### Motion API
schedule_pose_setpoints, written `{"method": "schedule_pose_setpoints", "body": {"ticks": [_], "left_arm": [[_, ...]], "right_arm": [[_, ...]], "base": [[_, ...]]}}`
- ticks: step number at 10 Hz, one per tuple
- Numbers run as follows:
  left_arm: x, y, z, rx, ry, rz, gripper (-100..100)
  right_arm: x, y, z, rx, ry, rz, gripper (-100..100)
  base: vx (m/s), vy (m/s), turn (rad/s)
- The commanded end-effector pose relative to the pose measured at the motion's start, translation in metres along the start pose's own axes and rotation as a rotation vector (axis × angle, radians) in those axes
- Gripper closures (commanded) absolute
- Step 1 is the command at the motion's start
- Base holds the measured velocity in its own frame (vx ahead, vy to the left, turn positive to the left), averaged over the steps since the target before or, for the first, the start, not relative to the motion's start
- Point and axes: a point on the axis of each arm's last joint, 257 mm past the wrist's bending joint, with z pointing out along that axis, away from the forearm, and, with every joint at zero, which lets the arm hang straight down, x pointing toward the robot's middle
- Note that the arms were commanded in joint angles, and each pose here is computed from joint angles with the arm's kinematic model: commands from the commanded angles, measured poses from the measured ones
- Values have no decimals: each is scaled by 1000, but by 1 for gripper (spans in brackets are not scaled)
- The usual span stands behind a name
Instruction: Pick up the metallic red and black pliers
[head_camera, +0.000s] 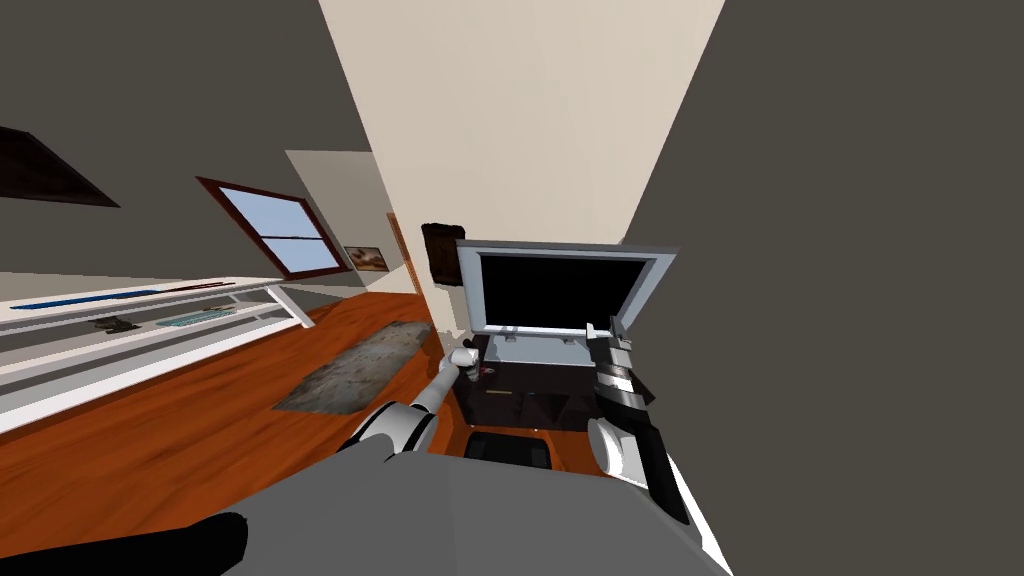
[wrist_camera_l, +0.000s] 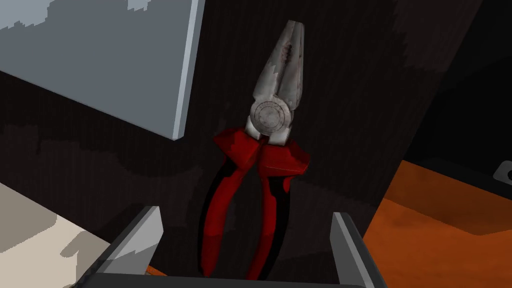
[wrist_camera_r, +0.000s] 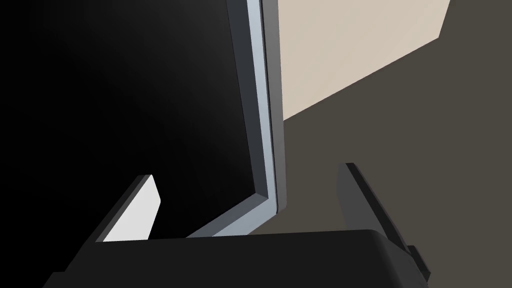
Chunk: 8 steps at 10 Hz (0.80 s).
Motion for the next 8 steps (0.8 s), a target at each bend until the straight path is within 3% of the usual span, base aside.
{"method": "schedule_pose_setpoints", "body": {"ticks": [1,2,3,7,8], "left_arm": [[0,0,0,0,0,0,-100],[0,1,0,-5,-1,-2,0],[-3,9,7,-3,-1,-2,-100],[-6,18,15,-4,-1,-2,-100],[-6,18,15,-2,-1,-2,100]], "right_arm": [[0,0,0,0,0,0,0],[0,0,0,0,0,0,0],[0,0,0,0,0,0,0],[0,0,0,0,0,0,0],[0,0,0,0,0,0,0]], "base": [[45,29,-10],[7,6,2],[35,2,-5],[46,-1,-2],[0,0,0]]}}
